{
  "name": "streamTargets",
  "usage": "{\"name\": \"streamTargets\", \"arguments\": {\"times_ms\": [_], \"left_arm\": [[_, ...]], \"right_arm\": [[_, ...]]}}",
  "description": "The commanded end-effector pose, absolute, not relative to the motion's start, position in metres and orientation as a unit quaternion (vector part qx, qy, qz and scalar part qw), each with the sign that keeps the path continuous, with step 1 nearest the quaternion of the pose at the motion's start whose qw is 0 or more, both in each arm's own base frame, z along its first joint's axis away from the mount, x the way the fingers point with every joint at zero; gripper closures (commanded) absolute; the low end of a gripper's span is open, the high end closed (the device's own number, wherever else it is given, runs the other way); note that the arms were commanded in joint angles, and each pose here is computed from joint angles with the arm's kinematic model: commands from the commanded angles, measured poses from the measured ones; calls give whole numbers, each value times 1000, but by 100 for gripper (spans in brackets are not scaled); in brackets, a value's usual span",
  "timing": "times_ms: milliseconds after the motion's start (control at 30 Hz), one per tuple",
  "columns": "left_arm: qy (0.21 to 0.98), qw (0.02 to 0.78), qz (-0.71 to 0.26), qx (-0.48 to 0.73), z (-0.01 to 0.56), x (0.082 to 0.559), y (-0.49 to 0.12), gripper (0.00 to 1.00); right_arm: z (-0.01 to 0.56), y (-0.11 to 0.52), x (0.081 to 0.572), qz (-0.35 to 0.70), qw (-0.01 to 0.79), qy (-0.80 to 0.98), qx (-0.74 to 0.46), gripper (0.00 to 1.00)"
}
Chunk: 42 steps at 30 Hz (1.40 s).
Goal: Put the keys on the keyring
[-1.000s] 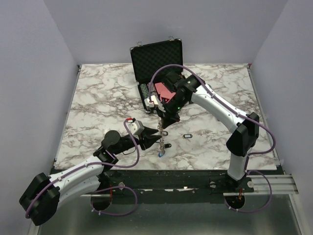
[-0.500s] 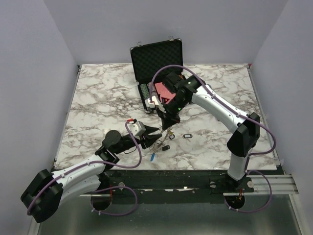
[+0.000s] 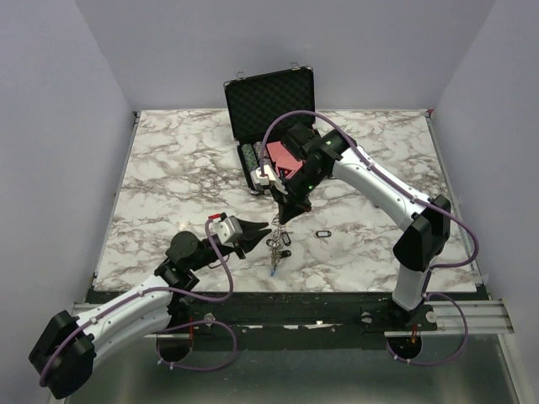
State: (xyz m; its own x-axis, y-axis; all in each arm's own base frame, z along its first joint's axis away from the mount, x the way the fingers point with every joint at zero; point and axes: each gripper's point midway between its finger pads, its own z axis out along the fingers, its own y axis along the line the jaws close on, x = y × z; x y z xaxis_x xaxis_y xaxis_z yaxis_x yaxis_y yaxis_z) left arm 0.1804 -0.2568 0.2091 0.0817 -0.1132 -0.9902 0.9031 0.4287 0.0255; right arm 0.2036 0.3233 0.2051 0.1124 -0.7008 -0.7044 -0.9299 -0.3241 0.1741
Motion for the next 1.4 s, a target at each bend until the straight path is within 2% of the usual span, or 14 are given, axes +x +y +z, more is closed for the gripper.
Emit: {"name": "streamTargets", "arguments": {"times_ms": [0, 300, 767, 1100, 1367], "left_arm": [[545, 644, -381, 378, 207, 178, -255, 73], [550, 621, -399, 392, 210, 179, -268, 65], [554, 606, -412, 396, 213, 182, -277, 65], [546, 601, -425, 400, 220, 181, -283, 72], [562, 590, -420, 399, 213, 184, -283, 90]], "right_arm": [[220, 325, 190, 387, 168, 538, -730, 100], [220, 326, 188, 391, 168, 536, -729, 100], [219, 327, 186, 398, 169, 533, -728, 100], [217, 328, 186, 399, 167, 536, -725, 100], [216, 328, 186, 402, 165, 537, -723, 100]]}}
